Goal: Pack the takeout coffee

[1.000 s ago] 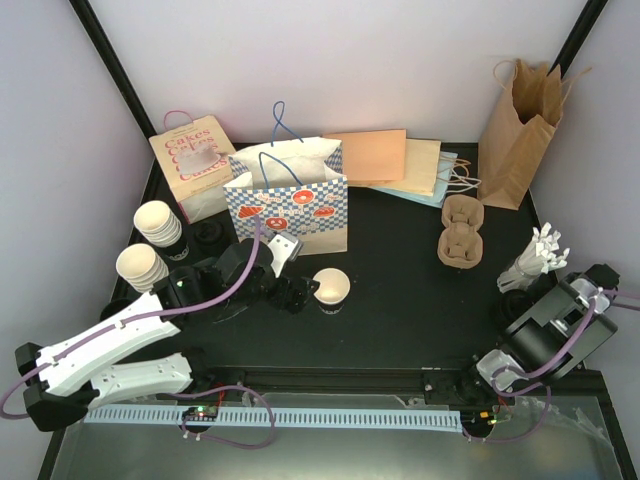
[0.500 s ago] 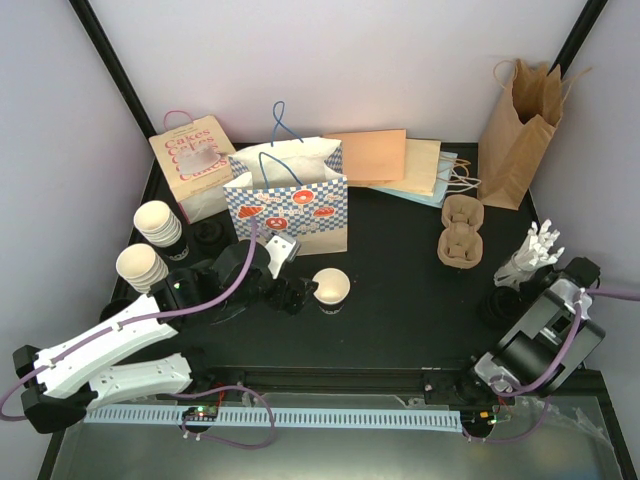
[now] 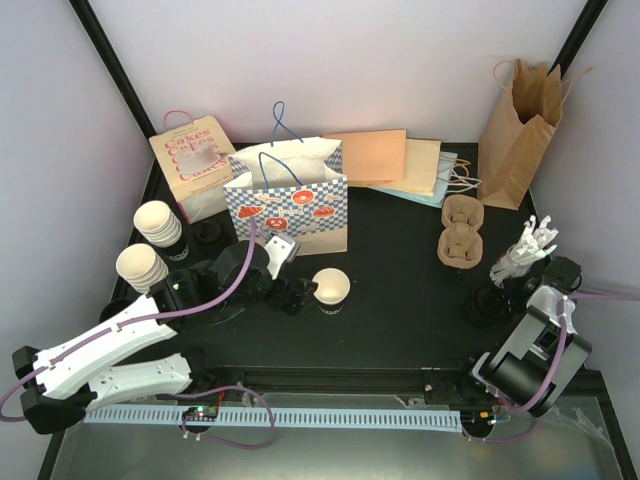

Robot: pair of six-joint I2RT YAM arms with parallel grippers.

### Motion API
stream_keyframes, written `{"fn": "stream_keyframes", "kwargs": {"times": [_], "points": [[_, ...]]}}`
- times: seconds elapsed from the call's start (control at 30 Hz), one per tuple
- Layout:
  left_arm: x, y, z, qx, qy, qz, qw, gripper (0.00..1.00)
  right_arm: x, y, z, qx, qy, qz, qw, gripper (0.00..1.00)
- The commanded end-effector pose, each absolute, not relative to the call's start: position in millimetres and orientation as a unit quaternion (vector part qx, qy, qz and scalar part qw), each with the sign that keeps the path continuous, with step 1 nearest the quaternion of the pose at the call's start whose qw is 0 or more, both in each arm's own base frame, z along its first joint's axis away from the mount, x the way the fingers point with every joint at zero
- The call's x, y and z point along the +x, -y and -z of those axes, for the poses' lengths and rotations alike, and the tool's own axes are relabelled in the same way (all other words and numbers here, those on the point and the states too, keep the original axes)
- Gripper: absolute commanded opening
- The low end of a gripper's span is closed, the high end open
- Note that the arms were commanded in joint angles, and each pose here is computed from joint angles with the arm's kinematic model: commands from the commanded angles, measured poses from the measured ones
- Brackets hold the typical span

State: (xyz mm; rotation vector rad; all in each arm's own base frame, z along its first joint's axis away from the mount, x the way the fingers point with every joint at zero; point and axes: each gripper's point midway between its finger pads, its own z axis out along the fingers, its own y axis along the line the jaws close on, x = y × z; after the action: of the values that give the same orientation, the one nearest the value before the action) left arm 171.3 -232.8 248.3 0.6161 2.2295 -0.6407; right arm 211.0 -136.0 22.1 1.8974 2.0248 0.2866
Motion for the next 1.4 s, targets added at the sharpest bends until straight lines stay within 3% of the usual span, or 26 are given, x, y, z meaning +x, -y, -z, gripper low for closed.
{"fn": "stream_keyframes", "kwargs": {"times": [0.0, 1.37], "points": [[172.3, 235.1, -258.0, 0.238, -0.857, 0.264, 0.373, 0.99, 178.3, 89.5, 5.2, 0.692, -0.706, -0.132, 0.076, 0.68], [172.7, 231.4, -256.7, 0.235, -0.857, 0.260, 0.379, 0.99, 186.7, -7.2, -3.7, 0.649, -0.734, -0.189, 0.062, 0.68]]}}
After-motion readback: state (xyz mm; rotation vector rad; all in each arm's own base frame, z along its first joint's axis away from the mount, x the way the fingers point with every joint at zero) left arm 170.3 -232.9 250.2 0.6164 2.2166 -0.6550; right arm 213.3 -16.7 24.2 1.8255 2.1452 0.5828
